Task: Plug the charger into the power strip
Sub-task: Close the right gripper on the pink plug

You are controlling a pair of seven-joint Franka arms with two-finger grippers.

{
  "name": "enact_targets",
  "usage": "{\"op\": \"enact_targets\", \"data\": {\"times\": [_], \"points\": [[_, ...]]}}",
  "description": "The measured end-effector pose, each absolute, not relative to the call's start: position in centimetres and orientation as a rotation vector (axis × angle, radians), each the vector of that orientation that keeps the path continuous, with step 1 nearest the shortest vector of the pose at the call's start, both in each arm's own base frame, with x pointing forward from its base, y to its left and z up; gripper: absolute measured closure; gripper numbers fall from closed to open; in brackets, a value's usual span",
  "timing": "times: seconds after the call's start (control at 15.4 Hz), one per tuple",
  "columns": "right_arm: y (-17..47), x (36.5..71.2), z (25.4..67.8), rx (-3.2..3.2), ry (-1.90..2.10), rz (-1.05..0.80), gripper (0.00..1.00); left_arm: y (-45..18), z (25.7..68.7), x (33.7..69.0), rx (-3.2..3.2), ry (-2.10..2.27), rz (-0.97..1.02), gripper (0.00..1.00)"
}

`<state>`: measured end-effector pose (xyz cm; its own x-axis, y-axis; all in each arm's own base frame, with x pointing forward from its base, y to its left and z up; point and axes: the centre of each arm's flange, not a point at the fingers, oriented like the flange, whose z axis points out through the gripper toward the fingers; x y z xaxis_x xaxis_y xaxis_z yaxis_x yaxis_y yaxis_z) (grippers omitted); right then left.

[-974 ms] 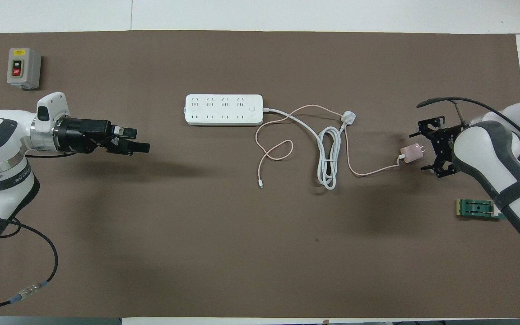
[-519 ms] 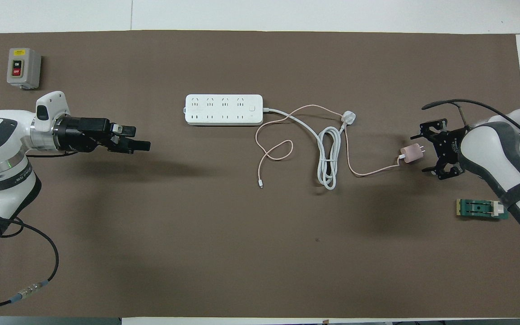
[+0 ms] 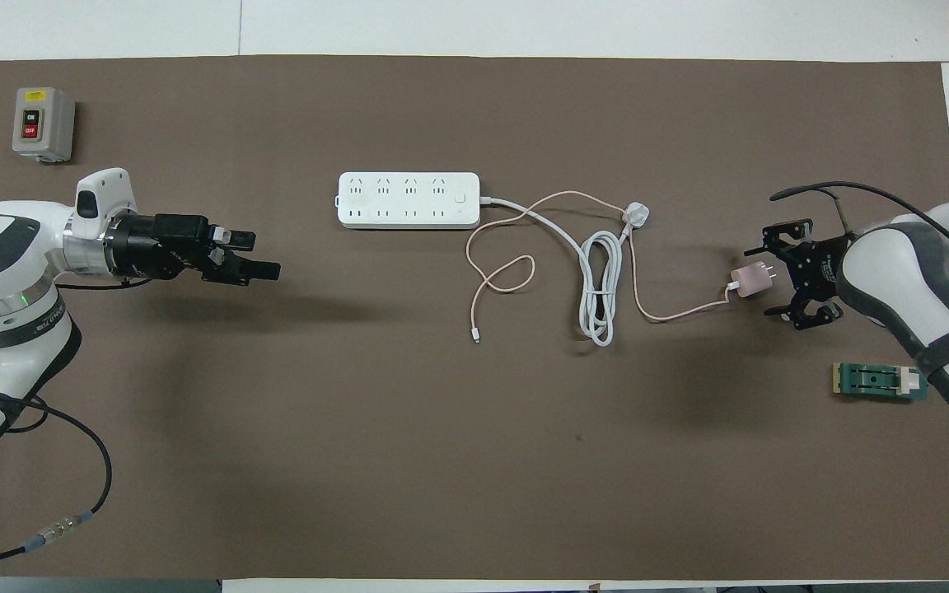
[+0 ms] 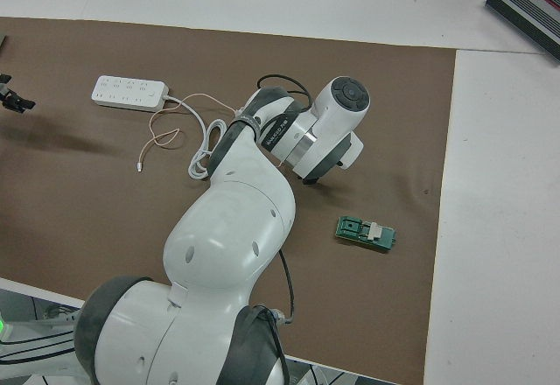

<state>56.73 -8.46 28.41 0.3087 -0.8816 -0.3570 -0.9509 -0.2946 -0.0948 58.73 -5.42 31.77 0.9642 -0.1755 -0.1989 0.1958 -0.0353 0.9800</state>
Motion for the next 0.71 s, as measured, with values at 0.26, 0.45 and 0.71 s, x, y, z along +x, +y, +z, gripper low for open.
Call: {"op": "enact_targets", "data": {"times": [0.26, 0.45, 0.71], "points": [[-8.7, 56.7, 28.0, -2.297, 1.650, 0.349, 0.00, -5.5, 31.8, 58.7, 1.578, 0.017, -0.300, 0.00], [-9.1, 56.6, 27.8, -2.292, 1.658, 0.352, 0.00, -5.5, 31.8, 58.7, 1.579, 0.019, -0.302, 0.00], [-9.6, 56.5, 27.7, -2.294, 1.652, 0.348, 0.00, -5.5, 31.6, 58.8, 1.583, 0.026, -0.304, 0.00]]}}
